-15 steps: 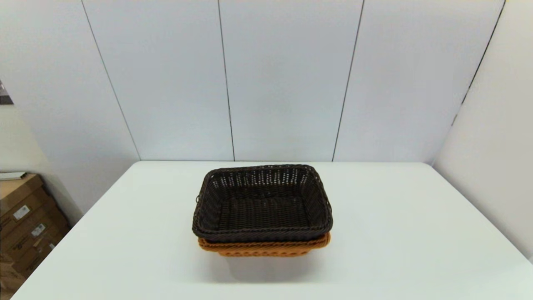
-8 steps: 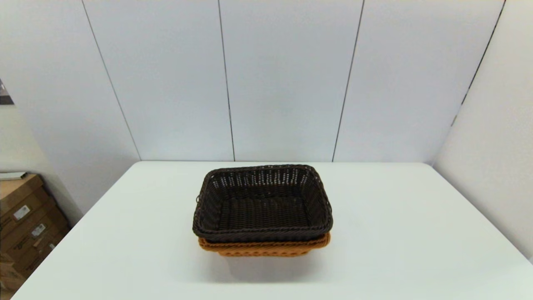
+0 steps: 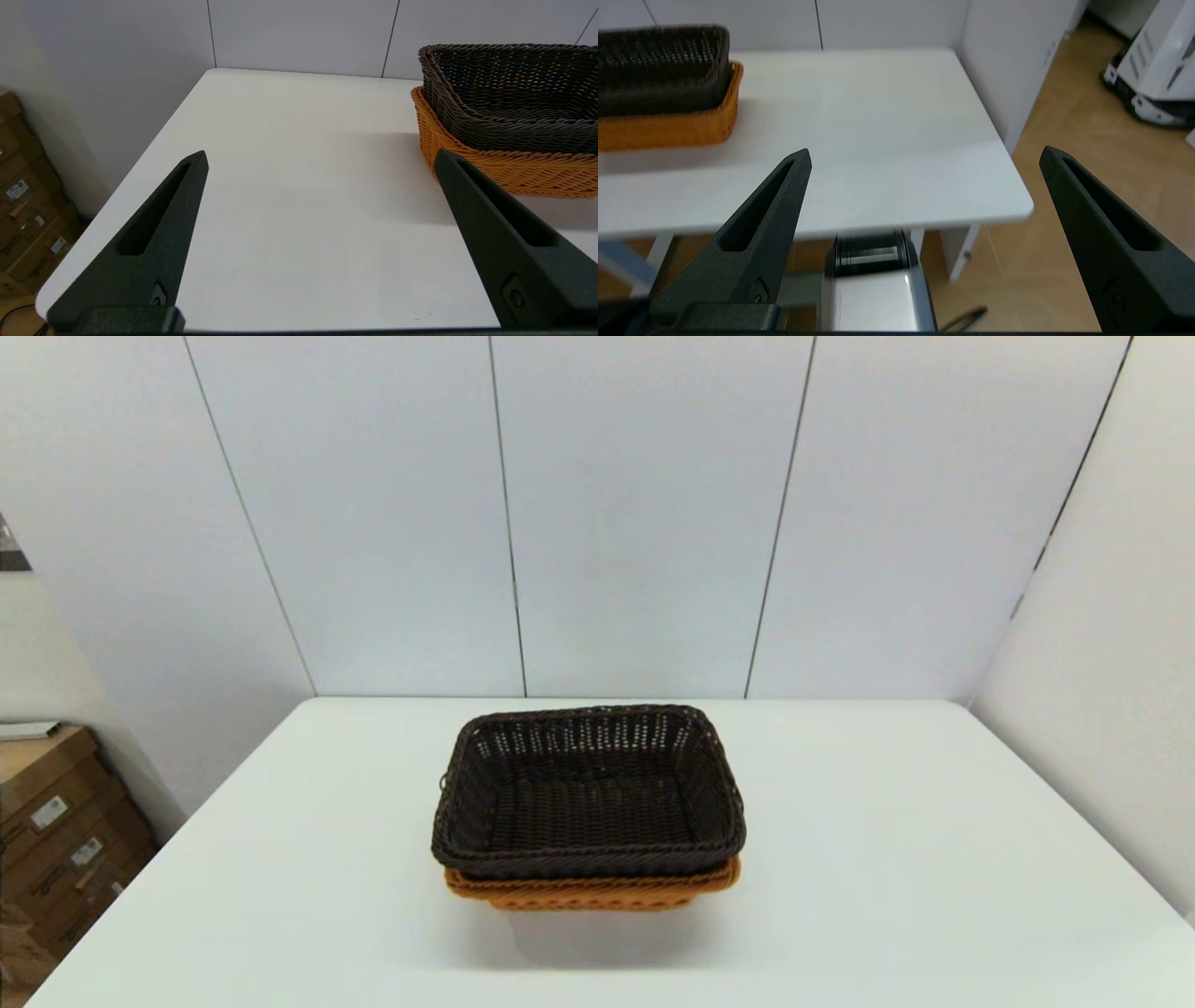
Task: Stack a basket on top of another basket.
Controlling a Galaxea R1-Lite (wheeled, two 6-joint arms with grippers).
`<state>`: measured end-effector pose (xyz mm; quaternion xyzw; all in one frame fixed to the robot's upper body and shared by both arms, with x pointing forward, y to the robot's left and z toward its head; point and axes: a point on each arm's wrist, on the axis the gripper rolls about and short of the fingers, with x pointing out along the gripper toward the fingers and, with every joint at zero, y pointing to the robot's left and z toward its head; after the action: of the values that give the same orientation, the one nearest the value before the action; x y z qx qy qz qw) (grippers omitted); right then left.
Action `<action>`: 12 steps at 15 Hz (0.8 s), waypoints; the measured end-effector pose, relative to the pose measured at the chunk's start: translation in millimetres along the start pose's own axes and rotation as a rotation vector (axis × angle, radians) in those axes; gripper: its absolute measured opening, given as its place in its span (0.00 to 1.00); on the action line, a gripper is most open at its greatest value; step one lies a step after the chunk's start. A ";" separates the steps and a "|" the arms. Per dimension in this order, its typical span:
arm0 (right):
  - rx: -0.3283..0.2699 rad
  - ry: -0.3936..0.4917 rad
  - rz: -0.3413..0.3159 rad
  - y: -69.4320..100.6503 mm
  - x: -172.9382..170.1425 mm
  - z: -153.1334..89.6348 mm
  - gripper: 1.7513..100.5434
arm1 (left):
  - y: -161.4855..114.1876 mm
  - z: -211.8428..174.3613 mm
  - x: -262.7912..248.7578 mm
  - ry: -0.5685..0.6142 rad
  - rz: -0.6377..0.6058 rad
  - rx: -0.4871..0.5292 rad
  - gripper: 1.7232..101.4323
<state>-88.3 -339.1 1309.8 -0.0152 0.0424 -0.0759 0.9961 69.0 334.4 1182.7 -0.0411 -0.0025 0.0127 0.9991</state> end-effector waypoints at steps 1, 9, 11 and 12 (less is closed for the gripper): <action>0.010 -0.035 0.001 1.6 10.7 -4.2 0.96 | 0.0 0.0 0.0 0.000 0.000 0.000 0.96; -0.049 -0.124 -0.033 20.3 130.2 -62.4 0.96 | 0.0 0.0 0.0 0.000 0.000 0.000 0.96; -0.076 -0.152 -0.006 23.8 146.3 -78.4 0.96 | 0.0 0.0 0.0 0.000 0.000 0.000 0.96; -0.094 -0.140 0.026 25.6 151.9 -87.1 0.96 | 0.0 0.0 0.0 0.000 0.000 0.000 0.96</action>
<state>57.6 -339.0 1209.6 -0.0665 -0.0237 -0.0596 0.9957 69.0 334.4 1182.7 -0.0411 -0.0026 0.0129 0.9991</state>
